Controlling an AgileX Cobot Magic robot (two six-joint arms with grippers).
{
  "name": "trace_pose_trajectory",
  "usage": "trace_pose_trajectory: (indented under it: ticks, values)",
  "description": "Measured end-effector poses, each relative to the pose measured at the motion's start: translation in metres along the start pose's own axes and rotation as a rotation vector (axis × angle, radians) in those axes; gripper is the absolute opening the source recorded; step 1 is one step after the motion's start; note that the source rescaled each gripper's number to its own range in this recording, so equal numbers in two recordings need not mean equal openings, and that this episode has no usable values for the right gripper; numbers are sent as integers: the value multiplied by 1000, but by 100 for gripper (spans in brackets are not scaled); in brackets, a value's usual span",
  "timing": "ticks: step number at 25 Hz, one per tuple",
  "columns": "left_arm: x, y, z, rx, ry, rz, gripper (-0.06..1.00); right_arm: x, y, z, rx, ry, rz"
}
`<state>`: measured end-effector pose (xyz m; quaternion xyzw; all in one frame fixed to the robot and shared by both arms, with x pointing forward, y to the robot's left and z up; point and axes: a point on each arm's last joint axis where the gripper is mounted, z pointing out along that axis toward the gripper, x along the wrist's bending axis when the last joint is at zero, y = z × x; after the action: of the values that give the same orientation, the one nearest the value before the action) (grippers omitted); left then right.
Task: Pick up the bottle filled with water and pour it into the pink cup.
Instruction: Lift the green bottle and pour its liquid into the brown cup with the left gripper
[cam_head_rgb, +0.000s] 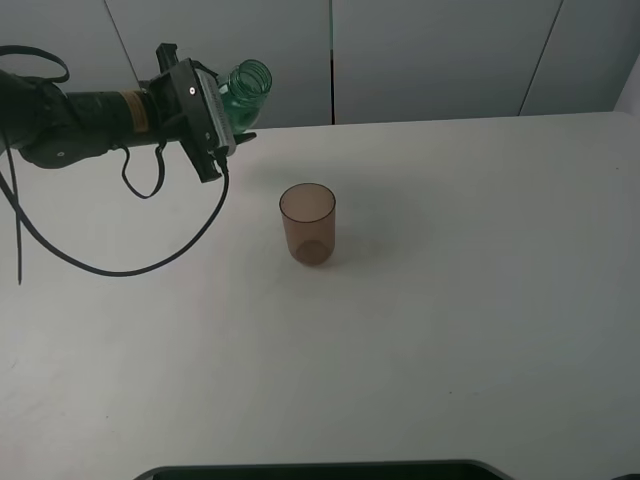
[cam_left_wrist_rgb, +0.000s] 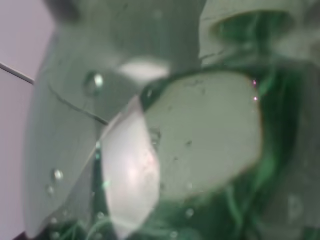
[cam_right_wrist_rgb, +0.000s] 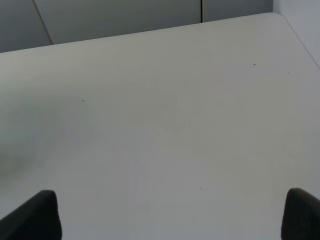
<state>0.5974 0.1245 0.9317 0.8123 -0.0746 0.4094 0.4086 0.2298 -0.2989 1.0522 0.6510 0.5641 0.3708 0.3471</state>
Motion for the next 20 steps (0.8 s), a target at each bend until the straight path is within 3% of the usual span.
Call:
trace_pose_trajectory:
  ticks: [20]
  values:
    - [-14,12,8,14,-72,285,1,0,0,0,0,0,0]
